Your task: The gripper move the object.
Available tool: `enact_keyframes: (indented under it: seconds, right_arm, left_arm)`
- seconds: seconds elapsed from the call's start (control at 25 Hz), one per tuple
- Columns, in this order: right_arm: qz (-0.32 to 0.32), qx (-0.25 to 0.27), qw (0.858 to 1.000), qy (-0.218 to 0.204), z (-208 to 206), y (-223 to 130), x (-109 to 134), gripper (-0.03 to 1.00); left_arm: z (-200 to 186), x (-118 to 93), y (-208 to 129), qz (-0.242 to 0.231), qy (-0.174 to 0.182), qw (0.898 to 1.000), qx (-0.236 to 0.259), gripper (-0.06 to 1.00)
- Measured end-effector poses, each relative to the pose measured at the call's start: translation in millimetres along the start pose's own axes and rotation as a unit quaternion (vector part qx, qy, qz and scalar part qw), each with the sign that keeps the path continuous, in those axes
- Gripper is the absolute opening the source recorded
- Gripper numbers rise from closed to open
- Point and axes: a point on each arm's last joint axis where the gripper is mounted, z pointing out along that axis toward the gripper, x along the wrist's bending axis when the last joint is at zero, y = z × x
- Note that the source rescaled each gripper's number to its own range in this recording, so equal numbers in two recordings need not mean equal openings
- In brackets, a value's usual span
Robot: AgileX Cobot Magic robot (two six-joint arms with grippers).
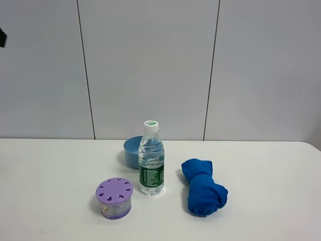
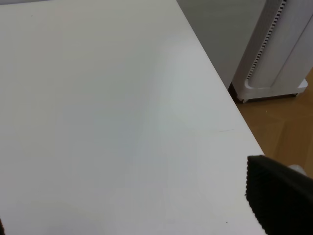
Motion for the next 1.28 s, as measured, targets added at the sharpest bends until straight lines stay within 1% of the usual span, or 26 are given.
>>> enact_keyframes:
  seconds: [0.12, 0.2, 0.24, 0.28, 0.32, 0.48, 0.56, 0.68, 0.72, 0.8, 0.84, 0.96, 1.04, 1.08, 1.12, 1.28]
  right_arm:
    - [0.000, 0.000, 1.000, 0.000, 0.0, 0.0, 0.0, 1.00]
    - [0.000, 0.000, 1.000, 0.000, 0.0, 0.0, 0.0, 1.00]
    - [0.000, 0.000, 1.000, 0.000, 0.0, 0.0, 0.0, 1.00]
    - [0.000, 0.000, 1.000, 0.000, 0.0, 0.0, 0.0, 1.00]
    - [0.000, 0.000, 1.000, 0.000, 0.0, 0.0, 0.0, 1.00]
    - [0.000, 0.000, 1.000, 0.000, 0.0, 0.0, 0.0, 1.00]
    - [0.000, 0.000, 1.000, 0.000, 0.0, 0.0, 0.0, 1.00]
    - [0.000, 0.000, 1.000, 0.000, 0.0, 0.0, 0.0, 1.00]
    - [0.000, 0.000, 1.000, 0.000, 0.0, 0.0, 0.0, 1.00]
    - [0.000, 0.000, 1.000, 0.000, 0.0, 0.0, 0.0, 1.00]
    - [0.000, 0.000, 1.000, 0.000, 0.0, 0.0, 0.0, 1.00]
    - [0.000, 0.000, 1.000, 0.000, 0.0, 0.0, 0.0, 1.00]
    - [0.000, 0.000, 1.000, 0.000, 0.0, 0.0, 0.0, 1.00]
    - [0.000, 0.000, 1.000, 0.000, 0.0, 0.0, 0.0, 1.00]
    - [0.000, 0.000, 1.000, 0.000, 0.0, 0.0, 0.0, 1.00]
    - [0.000, 0.000, 1.000, 0.000, 0.0, 0.0, 0.0, 1.00]
  left_arm:
    - [-31.7, 12.7, -2.7, -0.010, 0.032, 0.999, 0.008, 1.00]
    - [-51.8, 16.0, -5.5, -0.016, 0.043, 0.999, 0.013, 1.00]
    - [-66.5, 16.6, -6.7, -0.023, 0.048, 0.999, 0.008, 1.00]
    - [-77.2, 16.6, -8.4, -0.027, 0.050, 0.998, 0.006, 1.00]
    - [-77.2, 16.6, -8.4, -0.027, 0.050, 0.998, 0.006, 1.00]
    - [-127.4, 15.6, -24.6, -0.042, 0.061, 0.997, 0.005, 1.00]
    - [-147.7, 13.9, -39.0, -0.046, 0.066, 0.997, 0.005, 1.00]
    - [-174.4, 11.3, -58.8, -0.049, 0.073, 0.996, -0.014, 1.00]
    - [-184.1, 10.3, -64.8, -0.051, 0.075, 0.995, -0.027, 1.00]
    - [-195.1, 8.7, -75.1, -0.056, 0.077, 0.995, -0.036, 1.00]
    - [-200.2, 6.4, -86.3, -0.063, 0.075, 0.995, -0.033, 1.00]
    - [-195.2, 1.6, -103.9, -0.077, 0.062, 0.995, -0.014, 1.00]
    - [-189.6, -2.9, -115.9, -0.087, 0.047, 0.995, -0.002, 1.00]
    - [-185.4, -6.4, -122.6, -0.095, 0.034, 0.995, 0.006, 1.00]
    - [-185.4, -6.4, -122.6, -0.095, 0.034, 0.995, 0.006, 1.00]
    - [-177.7, -16.2, -140.9, -0.117, -0.004, 0.993, 0.018, 1.00]
